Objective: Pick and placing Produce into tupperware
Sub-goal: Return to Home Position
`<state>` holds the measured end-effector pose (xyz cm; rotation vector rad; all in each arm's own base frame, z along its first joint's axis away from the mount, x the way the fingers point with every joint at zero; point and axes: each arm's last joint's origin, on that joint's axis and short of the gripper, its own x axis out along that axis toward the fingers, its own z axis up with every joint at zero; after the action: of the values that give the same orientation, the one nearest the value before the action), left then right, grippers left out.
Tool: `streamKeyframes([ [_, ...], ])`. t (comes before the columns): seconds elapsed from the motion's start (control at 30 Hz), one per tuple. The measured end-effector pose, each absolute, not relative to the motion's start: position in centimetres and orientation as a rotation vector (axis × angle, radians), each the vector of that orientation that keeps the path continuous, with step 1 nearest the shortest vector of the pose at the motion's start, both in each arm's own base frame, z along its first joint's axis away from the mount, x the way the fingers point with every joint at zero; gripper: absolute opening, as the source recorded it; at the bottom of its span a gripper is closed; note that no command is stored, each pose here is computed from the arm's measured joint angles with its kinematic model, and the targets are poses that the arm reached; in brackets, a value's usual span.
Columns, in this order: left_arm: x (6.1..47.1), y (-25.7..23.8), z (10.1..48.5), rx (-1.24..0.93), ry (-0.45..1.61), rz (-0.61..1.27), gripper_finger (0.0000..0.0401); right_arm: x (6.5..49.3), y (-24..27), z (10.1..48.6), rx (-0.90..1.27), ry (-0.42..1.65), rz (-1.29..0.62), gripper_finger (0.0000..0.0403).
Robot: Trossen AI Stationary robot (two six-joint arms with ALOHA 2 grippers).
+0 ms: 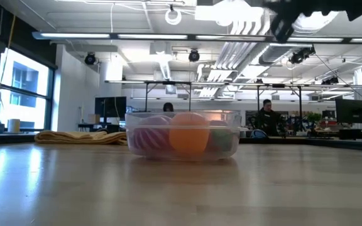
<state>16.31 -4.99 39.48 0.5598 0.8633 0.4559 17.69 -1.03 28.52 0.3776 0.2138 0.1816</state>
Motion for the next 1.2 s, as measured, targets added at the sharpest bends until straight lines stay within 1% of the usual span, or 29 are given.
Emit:
streamKeyframes([
  [0.07,15.1,-4.7,38.9,0.546,0.804,0.464,0.0285,17.1,-0.8,29.5,0.362,0.145,0.236,0.0081],
  [0.17,13.3,-4.3,38.7,0.508,0.705,0.442,0.0285,15.0,-0.7,30.6,0.335,0.077,0.220,0.0071],
  [0.3,11.0,-4.0,38.5,0.467,0.586,0.372,0.0285,10.9,-0.3,31.6,0.281,-0.003,0.205,0.0052],
  [0.37,10.1,-3.8,38.2,0.451,0.521,0.363,0.0285,8.6,-0.2,32.0,0.257,-0.071,0.159,0.0043],
  [0.47,9.1,-3.4,37.7,0.453,0.426,0.387,0.0285,5.6,-0.1,32.3,0.226,-0.184,0.101,0.0033],
  [0.57,8.2,-2.8,37.1,0.443,0.342,0.430,0.0285,3.1,0.2,32.1,0.204,-0.250,0.110,0.0026],
  [0.63,7.6,-2.4,36.8,0.427,0.306,0.444,0.0285,1.9,0.3,31.6,0.210,-0.255,0.116,0.0019],
  [0.73,6.5,-1.6,36.4,0.383,0.260,0.451,0.0285,1.9,0.4,31.0,0.234,-0.158,0.138,0.0005],
  [0.8,5.7,-1.0,36.1,0.340,0.234,0.454,0.0285,2.1,0.5,31.5,0.226,-0.178,0.153,0.0002],
  [0.87,5.2,-0.6,35.4,0.312,0.220,0.457,0.0285,2.1,0.4,31.2,0.225,-0.166,0.137,0.0002],
  [1.0,4.3,0.0,33.8,0.268,0.193,0.468,0.0285,1.8,0.3,31.5,0.196,-0.223,0.075,0.0000],
  [1.1,4.0,0.3,32.6,0.260,0.170,0.468,0.0285,1.7,0.3,32.0,0.179,-0.273,0.076,0.0000],
  [1.2,3.4,0.7,32.3,0.254,0.112,0.451,0.0285,1.9,0.3,32.2,0.151,-0.342,0.094,0.0000],
])
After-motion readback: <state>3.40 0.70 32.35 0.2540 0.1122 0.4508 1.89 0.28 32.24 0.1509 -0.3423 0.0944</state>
